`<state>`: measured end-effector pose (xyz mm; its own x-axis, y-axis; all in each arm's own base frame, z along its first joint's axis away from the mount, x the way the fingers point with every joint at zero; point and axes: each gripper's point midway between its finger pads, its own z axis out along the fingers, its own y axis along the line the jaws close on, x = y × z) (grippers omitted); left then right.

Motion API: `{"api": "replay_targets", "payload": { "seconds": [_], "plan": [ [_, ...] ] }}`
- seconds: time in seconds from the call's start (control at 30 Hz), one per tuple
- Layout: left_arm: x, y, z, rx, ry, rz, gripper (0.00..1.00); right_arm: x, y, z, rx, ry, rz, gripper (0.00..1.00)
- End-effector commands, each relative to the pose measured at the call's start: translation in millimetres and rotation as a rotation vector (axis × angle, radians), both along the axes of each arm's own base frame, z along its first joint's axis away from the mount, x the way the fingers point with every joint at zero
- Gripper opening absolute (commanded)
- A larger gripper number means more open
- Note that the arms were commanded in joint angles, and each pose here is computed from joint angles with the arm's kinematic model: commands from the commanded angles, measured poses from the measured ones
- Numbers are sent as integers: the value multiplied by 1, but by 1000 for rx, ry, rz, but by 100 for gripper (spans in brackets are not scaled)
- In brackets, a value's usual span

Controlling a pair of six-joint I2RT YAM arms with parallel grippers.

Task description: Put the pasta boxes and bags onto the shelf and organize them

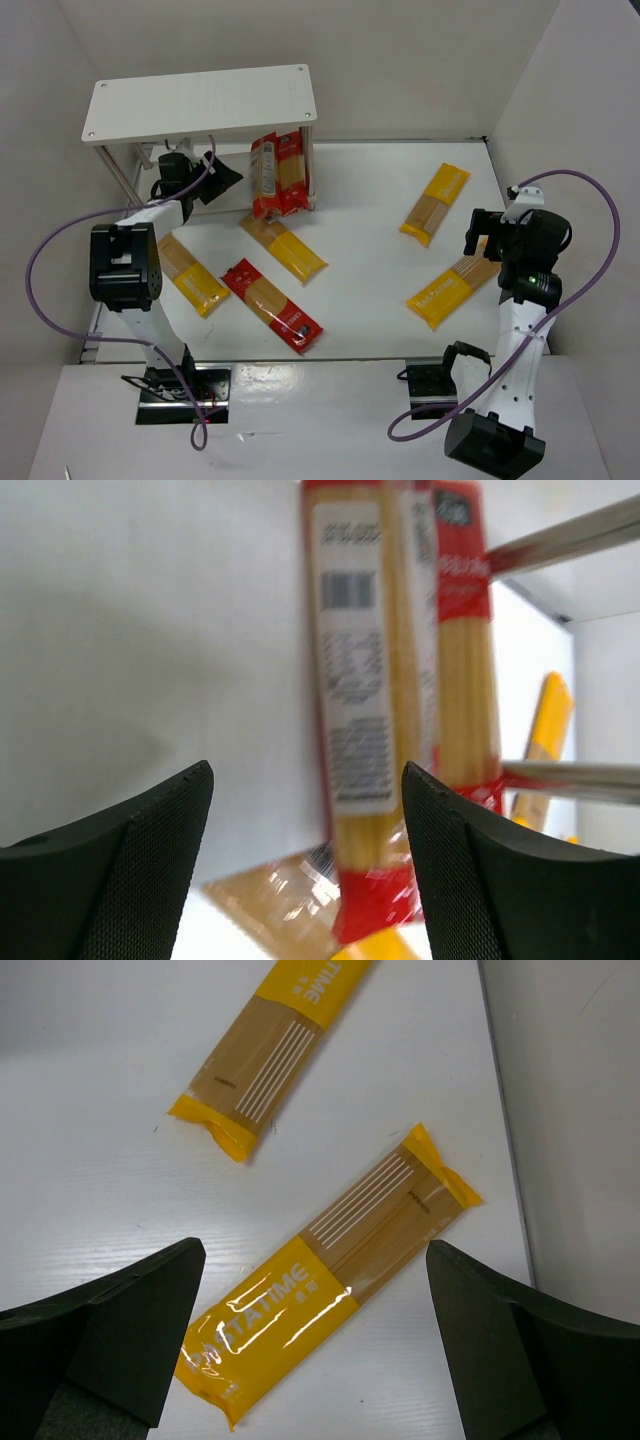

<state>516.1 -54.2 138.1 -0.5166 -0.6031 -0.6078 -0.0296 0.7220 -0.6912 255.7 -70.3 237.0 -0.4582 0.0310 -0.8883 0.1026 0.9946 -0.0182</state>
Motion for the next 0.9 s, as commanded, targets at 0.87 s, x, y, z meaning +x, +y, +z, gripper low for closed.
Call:
{"api": "replay_targets", "payload": {
  "seconds": [0.87],
  "plan": [
    [-207,-6,89,466,-69,-208,88,-7,12,27,-46,-119,55,100]
  ]
}}
